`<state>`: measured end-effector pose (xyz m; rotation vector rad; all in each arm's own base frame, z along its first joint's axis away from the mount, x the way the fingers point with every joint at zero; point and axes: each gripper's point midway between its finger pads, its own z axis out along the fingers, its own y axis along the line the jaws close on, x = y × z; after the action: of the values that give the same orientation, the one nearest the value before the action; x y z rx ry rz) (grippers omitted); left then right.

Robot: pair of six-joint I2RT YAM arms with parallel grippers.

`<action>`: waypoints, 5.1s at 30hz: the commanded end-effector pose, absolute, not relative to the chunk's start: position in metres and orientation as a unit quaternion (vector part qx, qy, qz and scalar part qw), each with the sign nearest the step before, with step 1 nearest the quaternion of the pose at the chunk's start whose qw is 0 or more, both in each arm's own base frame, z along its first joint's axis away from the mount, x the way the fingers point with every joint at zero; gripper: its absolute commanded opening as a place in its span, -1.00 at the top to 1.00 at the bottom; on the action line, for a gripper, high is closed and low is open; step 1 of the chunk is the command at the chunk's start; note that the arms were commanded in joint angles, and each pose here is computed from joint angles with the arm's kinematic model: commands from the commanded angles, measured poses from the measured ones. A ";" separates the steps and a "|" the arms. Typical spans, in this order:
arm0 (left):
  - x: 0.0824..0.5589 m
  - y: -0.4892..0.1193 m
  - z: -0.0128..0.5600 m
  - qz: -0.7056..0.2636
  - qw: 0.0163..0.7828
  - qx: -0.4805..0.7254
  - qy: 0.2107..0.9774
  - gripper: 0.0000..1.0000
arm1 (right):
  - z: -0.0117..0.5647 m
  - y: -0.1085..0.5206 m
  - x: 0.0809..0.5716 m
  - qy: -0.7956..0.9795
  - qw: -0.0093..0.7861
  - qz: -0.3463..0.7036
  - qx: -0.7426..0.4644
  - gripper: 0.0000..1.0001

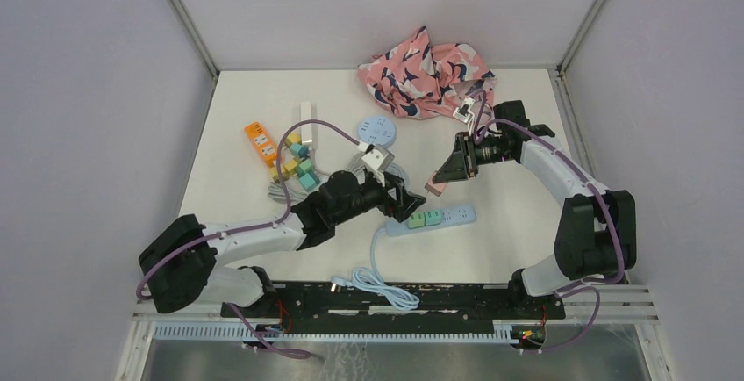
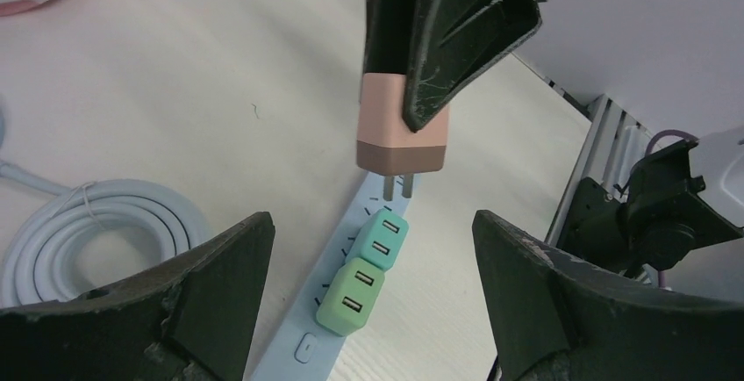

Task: Pull the plug off the socket
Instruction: Place the plug at the center of the board, then remove the plug from the socket.

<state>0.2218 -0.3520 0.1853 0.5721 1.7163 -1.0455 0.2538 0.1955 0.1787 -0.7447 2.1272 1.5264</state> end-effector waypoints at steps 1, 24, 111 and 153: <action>0.220 -0.362 0.203 -0.347 0.549 0.268 0.711 -0.81 | 0.187 0.197 0.257 0.748 0.219 0.564 -0.271 0.85; 0.230 -0.401 0.206 -0.298 0.538 0.238 0.752 -0.65 | 0.166 0.196 0.279 0.799 0.182 0.546 -0.171 0.77; 0.351 -0.099 0.095 -0.057 0.425 -0.272 0.861 -0.97 | 0.175 0.184 0.280 0.797 0.238 0.503 -0.234 -0.99; 0.271 -0.262 0.219 -0.547 0.456 0.130 0.690 -0.99 | 0.191 0.187 0.265 0.760 0.260 0.526 -0.280 -1.00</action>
<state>0.2943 -0.2364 0.1710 0.0528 1.9382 -1.1712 0.2697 0.1833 0.1615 -0.6324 2.2227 1.4071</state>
